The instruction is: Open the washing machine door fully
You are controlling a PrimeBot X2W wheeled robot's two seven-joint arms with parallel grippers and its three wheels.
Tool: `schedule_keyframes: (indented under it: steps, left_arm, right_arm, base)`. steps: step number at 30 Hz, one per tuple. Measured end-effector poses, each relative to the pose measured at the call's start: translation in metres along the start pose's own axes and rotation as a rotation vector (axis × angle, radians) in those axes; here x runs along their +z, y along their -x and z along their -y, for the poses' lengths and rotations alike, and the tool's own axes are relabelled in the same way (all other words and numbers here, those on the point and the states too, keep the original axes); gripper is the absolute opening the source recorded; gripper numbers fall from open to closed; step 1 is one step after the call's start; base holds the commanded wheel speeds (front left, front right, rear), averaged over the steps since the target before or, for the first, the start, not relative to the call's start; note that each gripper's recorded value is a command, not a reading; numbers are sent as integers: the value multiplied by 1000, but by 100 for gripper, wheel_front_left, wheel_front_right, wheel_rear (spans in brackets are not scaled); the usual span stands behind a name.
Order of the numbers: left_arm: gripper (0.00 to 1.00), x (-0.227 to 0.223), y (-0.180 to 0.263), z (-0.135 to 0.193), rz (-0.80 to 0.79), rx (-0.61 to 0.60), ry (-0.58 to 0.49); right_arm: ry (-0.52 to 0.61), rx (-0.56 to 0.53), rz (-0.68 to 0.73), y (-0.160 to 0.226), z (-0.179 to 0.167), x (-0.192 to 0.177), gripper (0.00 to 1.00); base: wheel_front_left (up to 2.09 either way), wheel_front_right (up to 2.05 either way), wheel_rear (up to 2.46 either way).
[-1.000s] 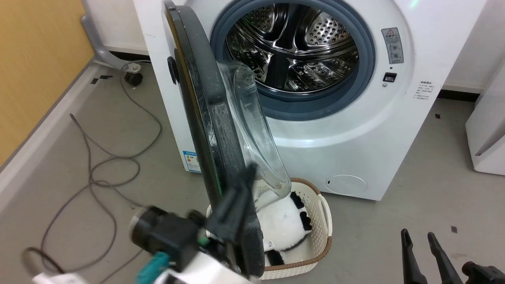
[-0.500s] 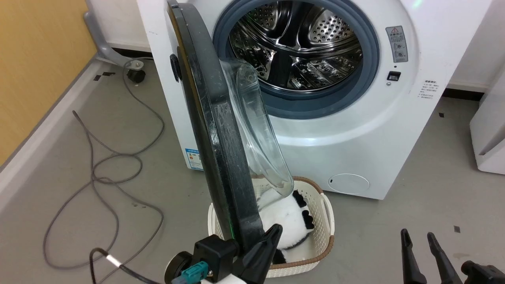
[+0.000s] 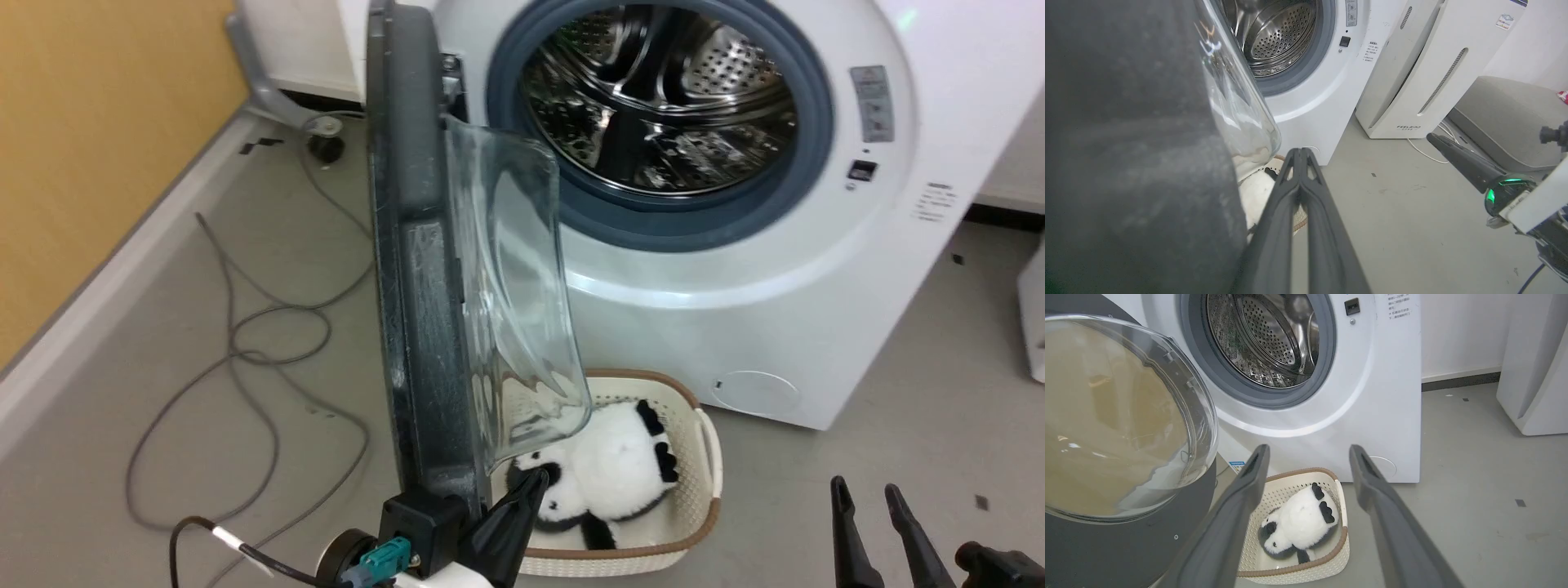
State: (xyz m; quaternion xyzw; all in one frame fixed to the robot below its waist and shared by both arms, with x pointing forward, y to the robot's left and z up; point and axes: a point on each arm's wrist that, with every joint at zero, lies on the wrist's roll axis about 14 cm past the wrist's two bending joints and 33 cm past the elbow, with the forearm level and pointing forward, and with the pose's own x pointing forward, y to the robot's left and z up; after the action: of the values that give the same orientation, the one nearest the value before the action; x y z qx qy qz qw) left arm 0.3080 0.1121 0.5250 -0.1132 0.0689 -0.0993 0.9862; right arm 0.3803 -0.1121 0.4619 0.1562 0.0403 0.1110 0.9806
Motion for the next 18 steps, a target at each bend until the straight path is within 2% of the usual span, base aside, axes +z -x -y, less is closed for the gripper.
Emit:
schedule_keyframes:
  steps: [5,18]
  left_arm:
    - [0,3,11,-21,23,82,12]
    - [0,33,57,-120,149,440,5]
  right_arm:
    - [-3,59,-23,-9,-19,-7,100]
    - [9,236,-110,-34,-76,-36,100]
  base:
    - [0,0,0]
    - [0,0,0]
